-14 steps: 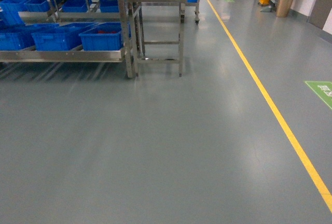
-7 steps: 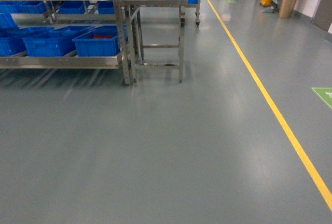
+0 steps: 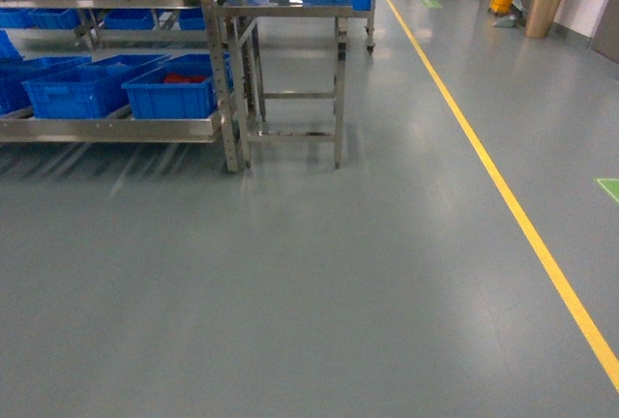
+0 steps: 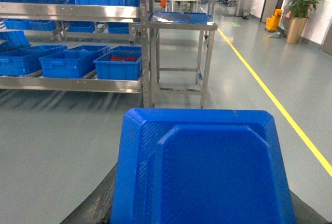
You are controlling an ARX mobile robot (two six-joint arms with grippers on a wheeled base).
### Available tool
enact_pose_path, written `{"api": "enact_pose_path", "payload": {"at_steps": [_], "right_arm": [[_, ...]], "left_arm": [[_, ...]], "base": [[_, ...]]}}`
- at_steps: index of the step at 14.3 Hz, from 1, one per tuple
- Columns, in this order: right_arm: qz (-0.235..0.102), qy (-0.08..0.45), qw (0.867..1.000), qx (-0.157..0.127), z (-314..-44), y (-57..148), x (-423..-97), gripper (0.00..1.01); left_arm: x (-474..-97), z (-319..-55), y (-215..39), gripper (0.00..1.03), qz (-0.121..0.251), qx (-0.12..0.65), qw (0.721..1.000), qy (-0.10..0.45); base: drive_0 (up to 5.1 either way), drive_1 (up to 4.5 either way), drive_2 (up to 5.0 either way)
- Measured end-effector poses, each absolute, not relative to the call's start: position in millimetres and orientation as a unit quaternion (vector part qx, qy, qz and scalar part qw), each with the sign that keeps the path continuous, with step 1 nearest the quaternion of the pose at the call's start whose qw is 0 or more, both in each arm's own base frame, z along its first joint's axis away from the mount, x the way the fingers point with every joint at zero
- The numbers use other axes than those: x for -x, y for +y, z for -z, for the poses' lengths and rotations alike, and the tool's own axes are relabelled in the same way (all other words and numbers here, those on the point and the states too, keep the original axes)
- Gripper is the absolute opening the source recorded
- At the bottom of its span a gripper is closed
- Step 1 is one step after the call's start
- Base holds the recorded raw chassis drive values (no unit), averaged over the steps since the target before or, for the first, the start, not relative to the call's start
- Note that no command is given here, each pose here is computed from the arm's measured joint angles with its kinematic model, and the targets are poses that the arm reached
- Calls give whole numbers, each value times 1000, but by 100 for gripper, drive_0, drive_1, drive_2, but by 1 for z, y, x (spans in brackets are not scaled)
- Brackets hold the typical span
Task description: Sort blue parts and orange caps into right shelf containers
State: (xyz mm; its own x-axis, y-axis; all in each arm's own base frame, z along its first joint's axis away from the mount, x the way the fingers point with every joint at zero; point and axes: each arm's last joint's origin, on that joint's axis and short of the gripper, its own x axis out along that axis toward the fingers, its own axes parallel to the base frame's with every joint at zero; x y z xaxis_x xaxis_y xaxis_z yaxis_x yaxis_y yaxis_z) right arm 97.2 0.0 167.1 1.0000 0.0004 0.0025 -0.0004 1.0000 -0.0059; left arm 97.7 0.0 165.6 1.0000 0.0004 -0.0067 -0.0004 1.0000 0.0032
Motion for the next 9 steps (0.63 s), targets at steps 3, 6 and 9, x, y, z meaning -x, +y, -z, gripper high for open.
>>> {"api": "enact_pose_path", "payload": {"at_steps": [3, 6, 9], "right_arm": [[0, -1, 1000, 3, -167, 0, -97, 44], [0, -1, 1000, 3, -167, 0, -97, 44], [0, -1, 1000, 3, -167, 0, -97, 44]], "left_arm": [[-98, -166, 0, 43, 0, -2, 1000, 3], [-98, -165, 0, 43, -1, -2, 1000, 4], [-98, -166, 0, 43, 0, -2, 1000, 3]], "base": [[-4, 422, -430], [-5, 421, -430], [-5, 421, -431]]}}
